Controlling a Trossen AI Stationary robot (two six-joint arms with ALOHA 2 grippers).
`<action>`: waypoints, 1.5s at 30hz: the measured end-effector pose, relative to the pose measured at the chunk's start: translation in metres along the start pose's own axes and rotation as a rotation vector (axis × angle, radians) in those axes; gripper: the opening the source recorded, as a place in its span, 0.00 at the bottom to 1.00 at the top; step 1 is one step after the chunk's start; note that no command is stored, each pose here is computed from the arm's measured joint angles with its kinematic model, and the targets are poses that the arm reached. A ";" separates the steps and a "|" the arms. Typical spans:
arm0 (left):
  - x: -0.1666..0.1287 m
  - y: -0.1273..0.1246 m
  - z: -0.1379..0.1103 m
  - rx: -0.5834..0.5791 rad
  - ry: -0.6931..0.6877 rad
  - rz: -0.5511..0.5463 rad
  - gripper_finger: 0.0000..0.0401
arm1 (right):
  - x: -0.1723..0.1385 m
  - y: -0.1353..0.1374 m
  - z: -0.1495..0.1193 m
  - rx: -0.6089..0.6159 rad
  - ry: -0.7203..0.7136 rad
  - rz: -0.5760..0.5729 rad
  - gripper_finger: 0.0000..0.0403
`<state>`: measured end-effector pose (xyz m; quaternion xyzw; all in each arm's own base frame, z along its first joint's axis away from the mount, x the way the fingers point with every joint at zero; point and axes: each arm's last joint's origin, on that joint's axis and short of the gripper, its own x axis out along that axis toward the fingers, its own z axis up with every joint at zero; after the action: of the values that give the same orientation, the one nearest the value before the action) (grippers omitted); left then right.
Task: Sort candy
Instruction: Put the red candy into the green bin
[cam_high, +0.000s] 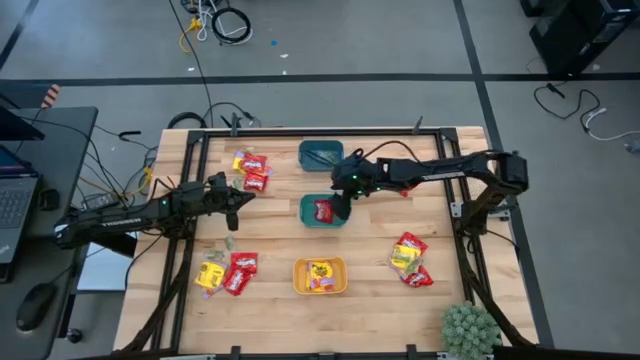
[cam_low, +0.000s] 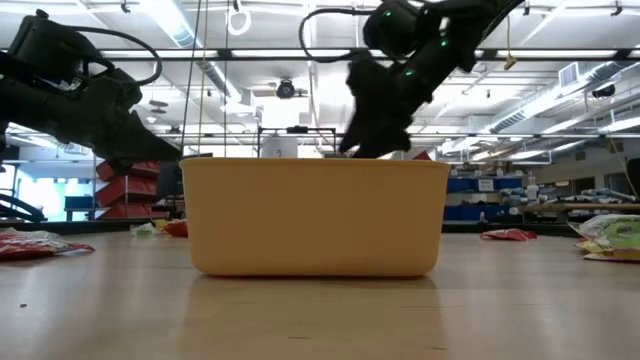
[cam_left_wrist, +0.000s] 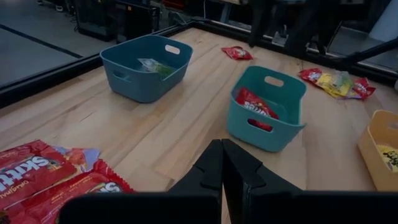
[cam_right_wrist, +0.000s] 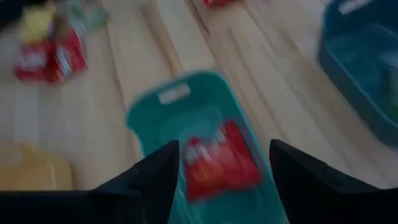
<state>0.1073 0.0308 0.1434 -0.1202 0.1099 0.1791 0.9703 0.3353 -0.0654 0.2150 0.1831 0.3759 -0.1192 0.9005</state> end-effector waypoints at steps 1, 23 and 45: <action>0.000 0.000 0.000 0.000 0.004 0.001 0.01 | -0.006 -0.001 -0.002 -0.013 0.028 -0.029 0.55; 0.005 0.001 -0.006 0.006 0.075 0.018 0.01 | -0.021 -0.064 -0.092 -0.016 0.623 -0.630 0.35; 0.006 0.001 -0.005 0.005 0.068 0.016 0.01 | -0.003 -0.075 -0.085 -0.049 0.614 -0.614 0.01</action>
<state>0.1111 0.0319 0.1368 -0.1228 0.1443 0.1825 0.9648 0.2526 -0.0977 0.1438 0.0685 0.6661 -0.3127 0.6737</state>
